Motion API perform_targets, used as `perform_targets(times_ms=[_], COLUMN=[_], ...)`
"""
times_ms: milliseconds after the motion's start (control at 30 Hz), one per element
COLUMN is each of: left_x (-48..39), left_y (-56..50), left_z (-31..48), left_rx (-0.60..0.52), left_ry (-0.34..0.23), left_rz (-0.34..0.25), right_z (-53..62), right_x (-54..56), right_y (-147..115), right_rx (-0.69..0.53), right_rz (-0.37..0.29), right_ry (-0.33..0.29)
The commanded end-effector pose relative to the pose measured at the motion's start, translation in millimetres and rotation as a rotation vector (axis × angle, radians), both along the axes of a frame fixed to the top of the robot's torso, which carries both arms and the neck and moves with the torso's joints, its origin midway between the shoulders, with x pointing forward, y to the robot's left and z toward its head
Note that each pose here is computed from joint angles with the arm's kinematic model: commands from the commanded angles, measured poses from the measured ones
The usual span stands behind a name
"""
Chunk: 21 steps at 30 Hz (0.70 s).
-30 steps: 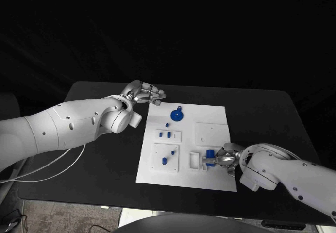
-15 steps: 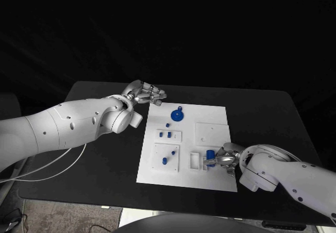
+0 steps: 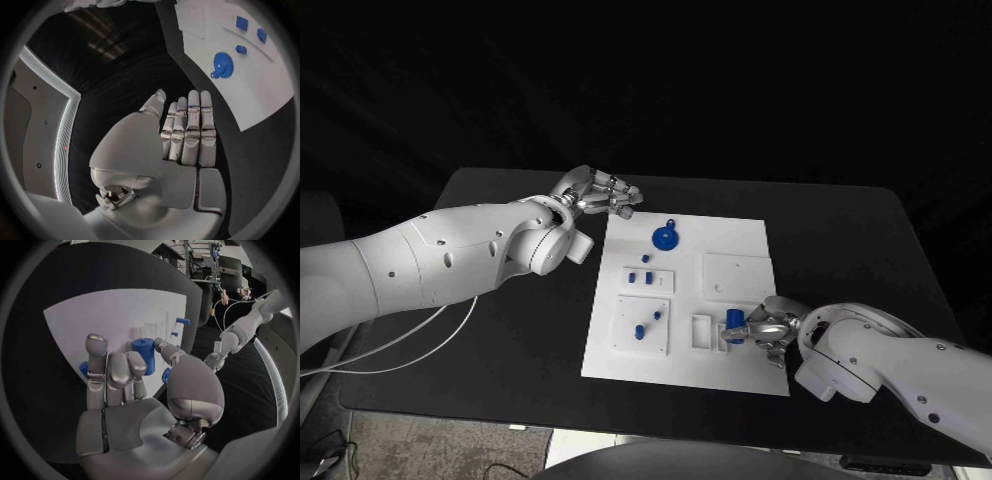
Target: Assemble the parts on the task board
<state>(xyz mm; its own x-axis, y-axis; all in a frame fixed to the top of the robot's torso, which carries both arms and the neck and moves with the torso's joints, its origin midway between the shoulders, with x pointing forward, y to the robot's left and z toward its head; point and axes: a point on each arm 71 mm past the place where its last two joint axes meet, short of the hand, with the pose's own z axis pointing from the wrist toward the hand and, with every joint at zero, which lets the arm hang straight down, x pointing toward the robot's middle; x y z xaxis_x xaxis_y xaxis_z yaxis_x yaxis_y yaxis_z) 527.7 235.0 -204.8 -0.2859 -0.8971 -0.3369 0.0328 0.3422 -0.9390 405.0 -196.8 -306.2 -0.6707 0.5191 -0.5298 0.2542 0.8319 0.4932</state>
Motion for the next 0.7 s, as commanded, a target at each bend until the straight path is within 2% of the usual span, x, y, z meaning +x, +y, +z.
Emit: perform_targets(times_ms=[33, 400, 700], left_x=[-0.6, -0.8, -0.9], left_y=[-1.9, -1.1, -1.6], left_z=[0.5, 0.6, 0.4], left_rx=[-0.01, -0.009, -0.01], left_ry=[0.003, 0.003, 0.005], left_rz=[-0.013, -0.012, -0.014], right_z=[3.0, 9.7, 9.3], right_x=[-2.0, -9.8, -11.4], right_y=[3.1, 18.3, 27.5], right_rx=[0.052, 0.08, 0.068], right_rz=[-0.025, 0.014, 0.05], right_ry=[-0.002, 0.01, 0.022])
